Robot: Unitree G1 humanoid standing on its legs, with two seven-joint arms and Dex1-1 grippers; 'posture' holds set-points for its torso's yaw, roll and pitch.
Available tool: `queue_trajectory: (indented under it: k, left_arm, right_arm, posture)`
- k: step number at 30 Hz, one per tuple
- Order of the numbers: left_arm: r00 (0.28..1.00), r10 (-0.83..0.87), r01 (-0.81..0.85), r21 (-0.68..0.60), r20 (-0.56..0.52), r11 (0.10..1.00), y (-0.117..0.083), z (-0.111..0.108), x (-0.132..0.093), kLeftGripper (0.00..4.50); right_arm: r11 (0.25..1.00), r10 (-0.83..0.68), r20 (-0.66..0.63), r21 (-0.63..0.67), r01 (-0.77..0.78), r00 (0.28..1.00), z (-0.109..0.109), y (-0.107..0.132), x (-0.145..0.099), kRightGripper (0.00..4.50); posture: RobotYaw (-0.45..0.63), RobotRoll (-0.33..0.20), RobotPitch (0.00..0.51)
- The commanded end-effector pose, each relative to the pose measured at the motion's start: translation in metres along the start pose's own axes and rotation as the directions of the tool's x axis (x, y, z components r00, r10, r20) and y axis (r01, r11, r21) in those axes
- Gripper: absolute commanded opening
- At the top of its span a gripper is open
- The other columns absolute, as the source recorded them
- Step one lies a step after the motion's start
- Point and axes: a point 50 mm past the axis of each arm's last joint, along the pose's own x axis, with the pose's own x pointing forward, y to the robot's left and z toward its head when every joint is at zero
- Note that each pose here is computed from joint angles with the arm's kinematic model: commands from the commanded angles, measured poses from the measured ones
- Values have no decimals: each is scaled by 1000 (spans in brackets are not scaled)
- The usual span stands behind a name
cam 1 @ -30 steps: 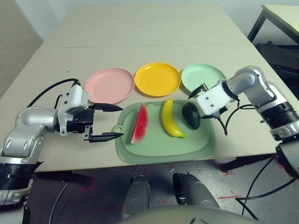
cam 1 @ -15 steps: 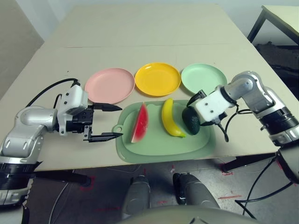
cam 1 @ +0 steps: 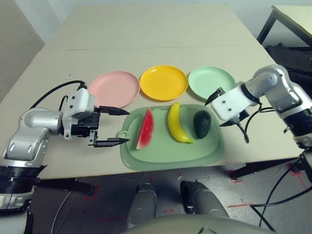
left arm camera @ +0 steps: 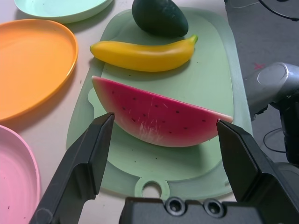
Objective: Place the fruits into color-matched plates.
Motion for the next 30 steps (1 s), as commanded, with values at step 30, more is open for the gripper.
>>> queue_trajectory:
  k: [30]
  left_arm:
    - [999, 2, 0, 41, -34, 999, 3, 7, -2, 4455]
  right_arm:
    - [999, 33, 89, 15, -35, 995, 9, -1, 42, 4500]
  posture:
    - [49, 0, 130]
